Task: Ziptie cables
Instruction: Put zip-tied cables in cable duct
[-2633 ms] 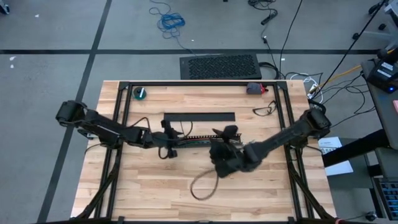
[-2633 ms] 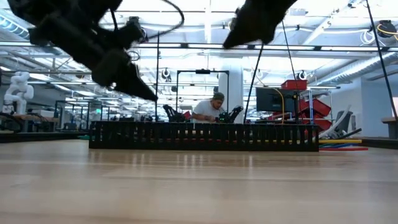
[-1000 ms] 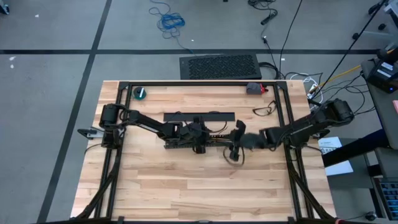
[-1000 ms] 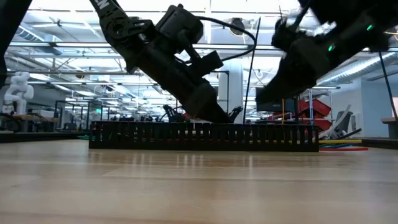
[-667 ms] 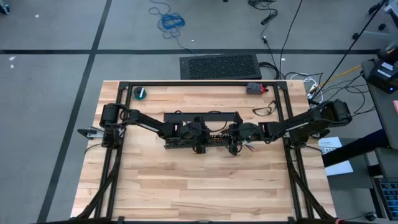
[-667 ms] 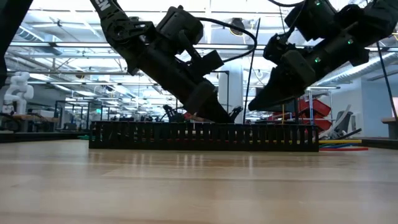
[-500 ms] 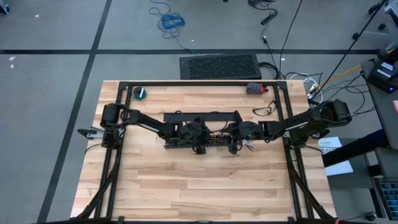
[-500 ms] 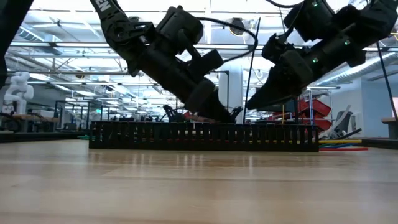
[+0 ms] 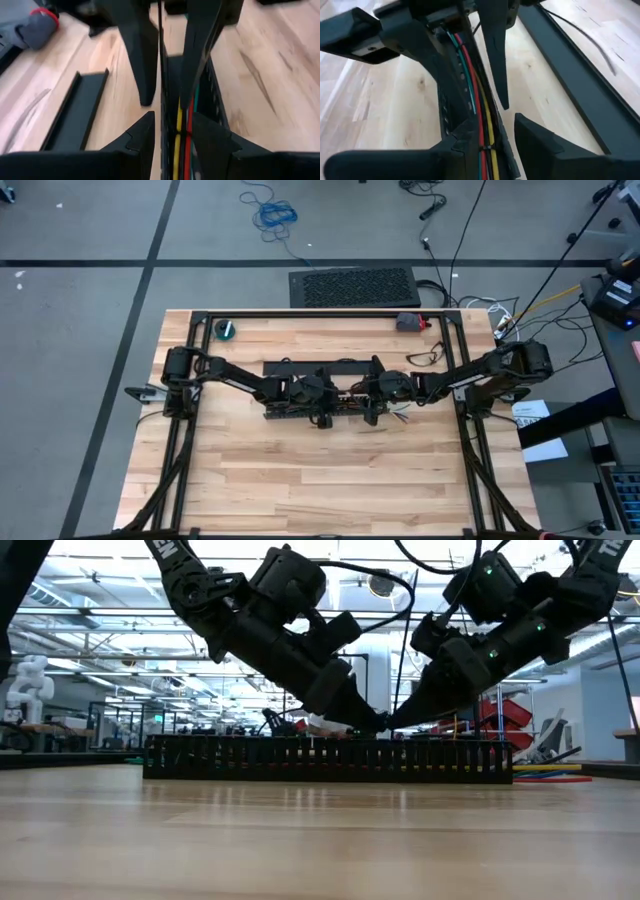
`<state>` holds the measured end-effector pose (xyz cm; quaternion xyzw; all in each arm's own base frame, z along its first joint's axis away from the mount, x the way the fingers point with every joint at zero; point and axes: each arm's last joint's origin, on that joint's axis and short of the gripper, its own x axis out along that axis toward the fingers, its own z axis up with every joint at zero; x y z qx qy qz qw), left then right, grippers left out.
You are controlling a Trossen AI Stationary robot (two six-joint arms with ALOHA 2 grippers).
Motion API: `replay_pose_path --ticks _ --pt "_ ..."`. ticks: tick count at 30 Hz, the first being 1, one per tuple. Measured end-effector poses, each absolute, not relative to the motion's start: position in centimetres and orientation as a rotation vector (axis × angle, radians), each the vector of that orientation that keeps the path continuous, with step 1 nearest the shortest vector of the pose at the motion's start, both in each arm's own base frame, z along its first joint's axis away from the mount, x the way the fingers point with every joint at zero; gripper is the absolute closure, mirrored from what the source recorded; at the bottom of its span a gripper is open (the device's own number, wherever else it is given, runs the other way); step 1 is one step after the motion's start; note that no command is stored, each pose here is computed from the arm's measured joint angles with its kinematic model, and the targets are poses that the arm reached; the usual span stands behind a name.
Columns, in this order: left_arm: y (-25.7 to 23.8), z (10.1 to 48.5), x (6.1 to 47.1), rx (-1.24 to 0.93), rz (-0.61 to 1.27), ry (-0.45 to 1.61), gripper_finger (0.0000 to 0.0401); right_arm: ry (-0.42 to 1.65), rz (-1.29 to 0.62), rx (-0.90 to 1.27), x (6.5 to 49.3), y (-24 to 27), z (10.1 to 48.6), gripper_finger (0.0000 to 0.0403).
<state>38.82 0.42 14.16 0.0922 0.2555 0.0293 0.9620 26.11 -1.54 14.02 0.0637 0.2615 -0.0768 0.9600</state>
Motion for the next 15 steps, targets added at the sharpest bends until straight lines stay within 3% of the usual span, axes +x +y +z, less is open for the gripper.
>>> replay_pose_path --ticks 8,15 --pt "0.7 13.0 39.3 0.184 0.068 0.503 0.0274 0.524 -0.16 0.133 26.2 -1.6 13.9 0.0326" --pt "0.8 12.5 39.4 0.208 0.064 0.503 0.0292 0.526 -0.158 0.129 26.2 -1.6 13.9 0.0385"
